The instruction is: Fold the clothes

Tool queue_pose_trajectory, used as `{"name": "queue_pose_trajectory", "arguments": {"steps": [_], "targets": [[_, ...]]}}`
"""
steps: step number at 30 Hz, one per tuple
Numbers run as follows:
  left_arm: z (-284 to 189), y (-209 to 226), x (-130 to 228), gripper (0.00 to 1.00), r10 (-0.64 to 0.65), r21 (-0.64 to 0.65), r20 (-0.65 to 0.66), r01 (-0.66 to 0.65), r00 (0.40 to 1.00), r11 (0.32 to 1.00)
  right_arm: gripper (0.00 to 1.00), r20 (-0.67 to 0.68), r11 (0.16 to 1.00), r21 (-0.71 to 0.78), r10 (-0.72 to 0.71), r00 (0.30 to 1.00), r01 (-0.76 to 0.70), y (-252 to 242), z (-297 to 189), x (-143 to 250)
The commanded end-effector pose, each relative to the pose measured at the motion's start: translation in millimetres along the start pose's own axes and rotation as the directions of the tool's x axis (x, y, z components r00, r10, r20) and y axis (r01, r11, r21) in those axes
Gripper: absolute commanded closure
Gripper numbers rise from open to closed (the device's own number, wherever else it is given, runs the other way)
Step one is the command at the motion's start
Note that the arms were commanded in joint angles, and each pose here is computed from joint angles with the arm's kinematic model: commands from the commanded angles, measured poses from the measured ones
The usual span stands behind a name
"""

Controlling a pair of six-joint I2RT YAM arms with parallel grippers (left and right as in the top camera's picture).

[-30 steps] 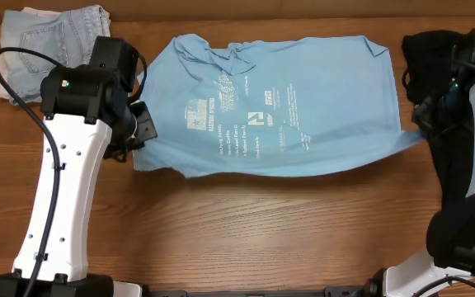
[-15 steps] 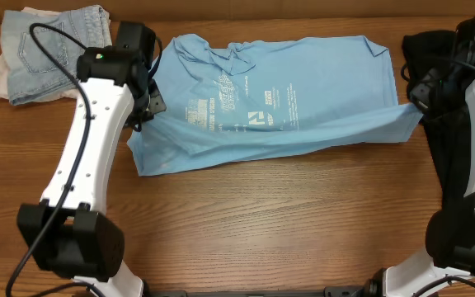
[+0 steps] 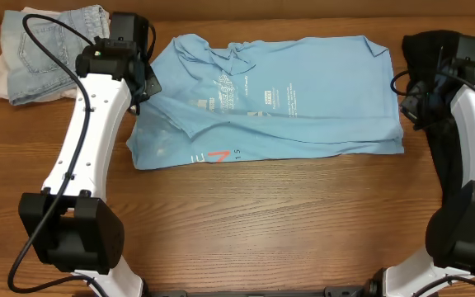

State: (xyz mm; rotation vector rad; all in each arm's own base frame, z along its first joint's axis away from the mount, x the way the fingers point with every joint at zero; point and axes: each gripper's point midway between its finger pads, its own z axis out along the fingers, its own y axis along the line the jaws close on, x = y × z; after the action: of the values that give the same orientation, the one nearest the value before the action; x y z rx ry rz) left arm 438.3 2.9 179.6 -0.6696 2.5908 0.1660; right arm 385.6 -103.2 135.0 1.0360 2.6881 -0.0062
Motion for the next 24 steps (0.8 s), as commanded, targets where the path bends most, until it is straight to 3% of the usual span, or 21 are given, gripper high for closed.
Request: {"name": "queue_pose_trajectory", "arguments": {"steps": [1, 4, 11, 14, 17, 20, 21, 24], "targets": [[10.8, -4.1, 2.4, 0.96, -0.014, 0.011, -0.021, 0.015, 1.0, 1.0, 0.87, 0.041, 1.0, -0.03, 0.003, 0.999, -0.002, 6.1, -6.7, -6.4], [20.8, -6.4, 6.4, 0.96, -0.009, 0.006, -0.043, 0.009, 0.999, 1.0, 0.68, 0.045, 0.999, -0.044, 0.003, 0.999, -0.001, 8.8, -6.8, -7.7], [57.3, -11.0, 14.7, 0.94, 0.004, -0.029, -0.086, -0.007, 0.996, 1.0, 0.52, 0.034, 0.999, -0.051, 0.003, 0.999, -0.001, 9.9, -6.4, -5.6], [71.5, -14.2, 16.9, 0.69, 0.023, -0.032, -0.096, -0.026, 0.995, 0.999, 0.36, 0.023, 0.998, -0.068, 0.002, 1.0, 0.0, 12.9, -6.2, -3.7], [73.3, -14.4, 17.3, 0.58, 0.052, -0.031, -0.1, -0.056, 0.994, 0.998, 0.29, 0.019, 0.998, -0.068, 0.002, 1.0, 0.0, 12.8, -6.2, -2.7], [65.0, -16.5, 15.0, 0.05, 0.074, -0.014, -0.108, -0.076, 0.991, 0.997, 0.27, 0.013, 0.998, -0.067, 0.002, 1.0, -0.001, 12.3, -6.1, -1.5], [60.6, -16.5, 14.8, 0.0, 0.075, -0.011, -0.115, -0.077, 0.991, 0.997, 0.24, 0.009, 0.998, -0.07, 0.001, 1.0, 0.0, 12.9, -6.2, -0.6], [46.5, -19.8, 20.6, 0.0, 0.081, 0.025, -0.164, -0.078, 0.983, 0.997, 0.2, -0.003, 0.997, -0.075, 0.0, 1.0, -0.001, 13.3, -6.2, 2.0]]}}
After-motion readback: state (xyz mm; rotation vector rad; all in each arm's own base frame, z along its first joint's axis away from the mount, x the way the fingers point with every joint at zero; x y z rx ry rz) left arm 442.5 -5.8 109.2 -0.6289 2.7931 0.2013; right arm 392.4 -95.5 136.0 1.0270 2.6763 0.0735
